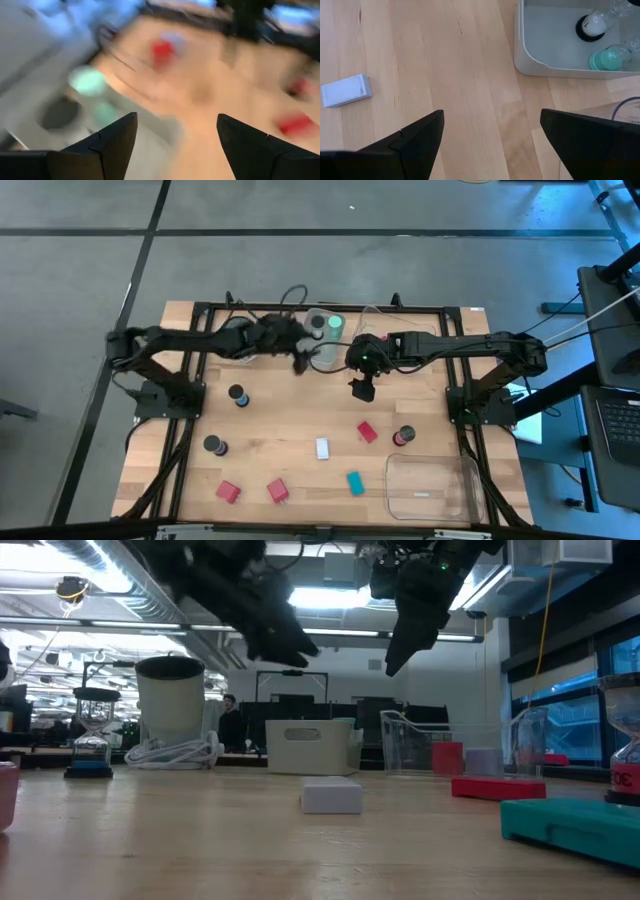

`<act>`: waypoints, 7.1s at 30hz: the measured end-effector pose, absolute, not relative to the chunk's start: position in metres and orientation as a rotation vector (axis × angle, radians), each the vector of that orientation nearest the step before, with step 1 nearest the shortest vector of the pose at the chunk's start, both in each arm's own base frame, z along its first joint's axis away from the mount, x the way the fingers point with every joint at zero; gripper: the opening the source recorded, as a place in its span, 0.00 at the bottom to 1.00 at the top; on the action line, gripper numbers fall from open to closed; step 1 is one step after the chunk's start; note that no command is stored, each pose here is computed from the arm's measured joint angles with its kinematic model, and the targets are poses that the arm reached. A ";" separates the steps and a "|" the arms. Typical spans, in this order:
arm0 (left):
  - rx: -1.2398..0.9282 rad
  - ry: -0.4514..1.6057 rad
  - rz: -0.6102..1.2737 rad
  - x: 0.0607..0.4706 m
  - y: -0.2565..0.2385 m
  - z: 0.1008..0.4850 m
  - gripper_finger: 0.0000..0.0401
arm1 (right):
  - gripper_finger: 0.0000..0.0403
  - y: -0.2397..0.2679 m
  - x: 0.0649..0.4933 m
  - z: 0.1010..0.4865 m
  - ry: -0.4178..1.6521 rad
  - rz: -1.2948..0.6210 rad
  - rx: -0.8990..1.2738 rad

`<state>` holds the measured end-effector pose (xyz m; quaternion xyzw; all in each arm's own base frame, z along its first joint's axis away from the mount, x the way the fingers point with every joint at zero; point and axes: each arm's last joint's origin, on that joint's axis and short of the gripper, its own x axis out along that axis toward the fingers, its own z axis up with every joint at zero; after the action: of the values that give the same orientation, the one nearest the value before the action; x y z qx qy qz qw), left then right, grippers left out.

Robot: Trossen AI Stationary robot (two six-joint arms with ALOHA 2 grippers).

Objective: Pick & Place Office items
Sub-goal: Put the top blue hourglass into the gray bin

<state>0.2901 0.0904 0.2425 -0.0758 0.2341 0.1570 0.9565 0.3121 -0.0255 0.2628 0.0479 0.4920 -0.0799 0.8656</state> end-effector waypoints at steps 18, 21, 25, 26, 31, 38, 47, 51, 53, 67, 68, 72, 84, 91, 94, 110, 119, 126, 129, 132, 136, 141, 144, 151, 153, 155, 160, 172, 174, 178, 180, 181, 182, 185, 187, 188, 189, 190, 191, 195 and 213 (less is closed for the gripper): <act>-0.337 1.189 0.317 0.174 0.001 0.255 0.68 | 0.83 -0.026 0.314 0.264 1.007 -0.184 0.091; -0.327 1.249 0.312 0.168 -0.007 0.254 0.68 | 0.83 -0.026 0.314 0.264 1.007 -0.184 0.091; -0.256 1.261 0.264 0.167 -0.016 0.253 0.68 | 0.83 -0.026 0.314 0.264 1.007 -0.184 0.092; -0.226 1.260 0.255 0.167 -0.018 0.253 0.68 | 0.83 -0.026 0.314 0.264 1.007 -0.184 0.092; -0.101 1.271 0.262 0.164 -0.020 0.253 0.68 | 0.83 -0.026 0.314 0.264 1.006 -0.184 0.091; -0.058 1.340 0.263 0.158 -0.019 0.237 0.68 | 0.83 -0.026 0.314 0.264 1.005 -0.184 0.091; 0.006 1.345 0.281 0.157 -0.017 0.233 0.68 | 0.83 -0.026 0.316 0.265 0.984 -0.184 0.092; 0.018 1.341 0.292 0.157 -0.016 0.233 0.68 | 0.83 -0.026 0.316 0.265 0.983 -0.189 0.103; 0.016 1.341 0.291 0.157 -0.016 0.233 0.68 | 0.83 -0.026 0.316 0.265 0.982 -0.192 0.109; -0.030 1.330 0.324 0.160 -0.009 0.233 0.68 | 0.83 -0.026 0.316 0.265 0.982 -0.192 0.108; -0.037 1.334 0.324 0.160 -0.008 0.233 0.68 | 0.83 -0.026 0.316 0.265 0.982 -0.192 0.108; -0.057 1.342 0.319 0.161 -0.007 0.232 0.68 | 0.83 -0.026 0.316 0.265 0.983 -0.192 0.108; -0.062 1.317 0.305 0.163 -0.007 0.221 0.68 | 0.83 -0.026 0.316 0.265 0.983 -0.192 0.108; -0.044 1.357 0.316 0.158 -0.007 0.210 0.68 | 0.83 -0.026 0.316 0.265 0.984 -0.185 0.111; -0.060 1.362 0.296 0.158 -0.007 0.210 0.68 | 0.83 -0.026 0.316 0.265 0.983 -0.185 0.112; -0.045 1.354 0.321 0.158 -0.007 0.210 0.52 | 0.83 -0.026 0.316 0.265 0.982 -0.187 0.116; -0.041 1.251 0.365 0.168 -0.006 0.220 0.53 | 0.83 -0.026 0.316 0.265 0.982 -0.187 0.116; -0.041 1.005 0.472 0.187 -0.004 0.262 0.53 | 0.83 -0.026 0.316 0.265 0.983 -0.187 0.116; -0.047 0.840 0.537 0.198 -0.002 0.279 0.53 | 0.83 -0.026 0.316 0.265 0.983 -0.187 0.116; -0.096 0.662 0.616 0.208 0.003 0.293 0.53 | 0.83 -0.026 0.316 0.265 0.983 -0.187 0.116; -0.078 0.567 0.641 0.220 0.018 0.299 0.53 | 0.83 -0.026 0.316 0.265 0.983 -0.186 0.116; -0.066 0.584 0.650 0.242 0.045 0.287 0.53 | 0.83 -0.026 0.315 0.264 0.995 -0.187 0.116; -0.081 0.605 0.636 0.258 0.064 0.272 0.53 | 0.83 -0.026 0.315 0.264 0.996 -0.186 0.116; -0.137 0.699 0.605 0.289 0.106 0.257 0.53 | 0.83 -0.026 0.314 0.264 1.002 -0.184 0.117; -0.146 0.738 0.590 0.299 0.114 0.256 0.53 | 0.83 -0.026 0.314 0.264 1.002 -0.184 0.117; -0.156 0.801 0.589 0.307 0.122 0.252 0.53 | 0.83 -0.026 0.314 0.264 1.003 -0.185 0.116; -0.147 0.976 0.579 0.324 0.132 0.235 0.53 | 0.83 -0.026 0.314 0.264 1.007 -0.183 0.114; -0.028 1.062 0.596 0.342 0.142 0.220 0.53 | 0.83 -0.026 0.314 0.264 1.009 -0.174 0.090; -0.022 1.068 0.608 0.341 0.143 0.219 0.53 | 0.83 -0.026 0.314 0.264 1.009 -0.173 0.087; -0.033 1.094 0.615 0.337 0.147 0.218 0.53 | 0.83 -0.026 0.314 0.264 1.009 -0.172 0.087; -0.052 1.099 0.593 0.337 0.148 0.217 0.53 | 0.83 -0.026 0.314 0.264 1.009 -0.172 0.087; -0.058 1.097 0.589 0.336 0.149 0.217 0.53 | 0.83 -0.026 0.314 0.264 1.009 -0.172 0.086; -0.062 1.096 0.585 0.336 0.150 0.217 0.53 | 0.83 -0.026 0.314 0.264 1.009 -0.172 0.086; -0.062 1.099 0.576 0.336 0.150 0.217 0.53 | 0.83 -0.026 0.314 0.264 1.009 -0.171 0.085; -0.080 1.101 0.547 0.336 0.150 0.216 0.53 | 0.83 -0.026 0.314 0.264 1.009 -0.172 0.085; -0.087 1.100 0.533 0.336 0.149 0.216 0.53 | 0.83 -0.026 0.314 0.264 1.009 -0.171 0.085; -0.088 1.100 0.524 0.336 0.149 0.216 0.53 | 0.83 -0.026 0.314 0.264 1.009 -0.172 0.085; -0.087 1.100 0.517 0.336 0.149 0.216 0.53 | 0.83 -0.026 0.314 0.264 1.009 -0.171 0.085; -0.084 1.101 0.514 0.336 0.149 0.216 0.53 | 0.83 -0.026 0.314 0.264 1.009 -0.172 0.085; -0.080 1.102 0.511 0.336 0.149 0.216 0.53 | 0.83 -0.026 0.314 0.264 1.009 -0.171 0.085; -0.025 1.117 0.531 0.336 0.150 0.216 0.58 | 0.83 -0.026 0.313 0.263 1.017 -0.172 0.085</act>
<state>0.3358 0.1498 0.2162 -0.0116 0.5237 0.2488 0.8147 0.3132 -0.0259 0.2634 0.0406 0.4862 -0.0821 0.8691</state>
